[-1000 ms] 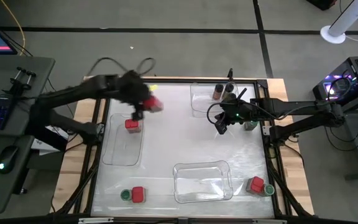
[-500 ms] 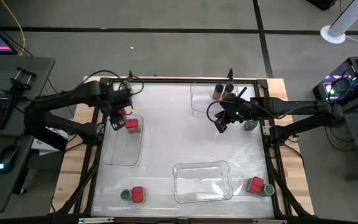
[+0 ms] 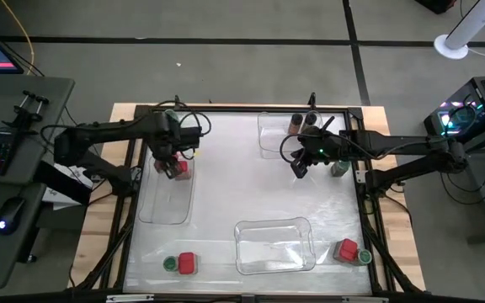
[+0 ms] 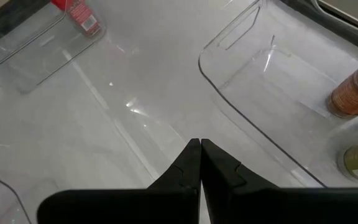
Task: Sort spices by type
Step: Put the red seasoning can into the middle left transparent bin
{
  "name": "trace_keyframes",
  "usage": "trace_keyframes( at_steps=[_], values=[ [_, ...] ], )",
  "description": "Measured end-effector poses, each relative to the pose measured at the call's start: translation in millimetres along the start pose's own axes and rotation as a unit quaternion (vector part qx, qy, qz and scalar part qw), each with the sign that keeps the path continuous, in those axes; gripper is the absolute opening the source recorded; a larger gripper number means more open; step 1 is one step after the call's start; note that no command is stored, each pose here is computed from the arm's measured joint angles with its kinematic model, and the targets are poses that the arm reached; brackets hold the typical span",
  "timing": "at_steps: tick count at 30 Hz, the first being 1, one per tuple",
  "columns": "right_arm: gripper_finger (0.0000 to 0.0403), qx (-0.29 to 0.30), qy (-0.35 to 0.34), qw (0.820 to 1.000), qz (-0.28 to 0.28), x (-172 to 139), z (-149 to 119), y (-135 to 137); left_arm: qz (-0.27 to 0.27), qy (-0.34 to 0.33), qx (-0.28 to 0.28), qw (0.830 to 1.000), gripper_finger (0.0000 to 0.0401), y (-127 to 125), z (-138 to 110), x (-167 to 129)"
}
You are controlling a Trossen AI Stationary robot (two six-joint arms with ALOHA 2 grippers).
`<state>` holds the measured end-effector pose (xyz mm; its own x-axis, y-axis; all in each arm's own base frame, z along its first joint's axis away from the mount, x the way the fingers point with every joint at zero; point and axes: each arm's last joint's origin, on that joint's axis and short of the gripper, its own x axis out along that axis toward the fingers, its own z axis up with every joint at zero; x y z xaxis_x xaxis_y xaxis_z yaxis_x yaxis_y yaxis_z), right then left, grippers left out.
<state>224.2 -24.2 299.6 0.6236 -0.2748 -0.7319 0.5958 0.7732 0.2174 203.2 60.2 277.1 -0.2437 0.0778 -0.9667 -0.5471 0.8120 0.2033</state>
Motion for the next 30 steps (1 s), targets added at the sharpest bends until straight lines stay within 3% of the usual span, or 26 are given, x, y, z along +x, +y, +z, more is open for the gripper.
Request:
trace_keyframes(
  at_steps=[6,9,15,18,22,30],
  values=[
    [0.0,-0.008,0.001,1.0,0.001,0,0,0,-0.014,-0.034,-0.042,0.998,0.0183,6,-13,-9],
    [0.0,-0.012,0.001,1.0,0.001,0,0,0,-0.033,-0.066,-0.105,0.992,0.0183,13,-29,-19],
    [0.0,-0.021,0.001,1.0,0.001,0,0,0,-0.062,-0.133,-0.288,0.946,0.0183,24,-61,-33],
    [0.0,-0.031,0.001,1.0,0.001,0,0,0,-0.061,-0.136,-0.342,0.928,0.0183,20,-72,-24],
    [0.0,-0.043,0.001,0.999,0.001,0,0,0,-0.044,-0.111,-0.384,0.916,0.0183,7,-79,-2],
    [0.0,-0.053,0.001,0.999,0.0,0,0,0,-0.024,-0.127,-0.436,0.891,0.0183,-11,-77,23]
  ],
)
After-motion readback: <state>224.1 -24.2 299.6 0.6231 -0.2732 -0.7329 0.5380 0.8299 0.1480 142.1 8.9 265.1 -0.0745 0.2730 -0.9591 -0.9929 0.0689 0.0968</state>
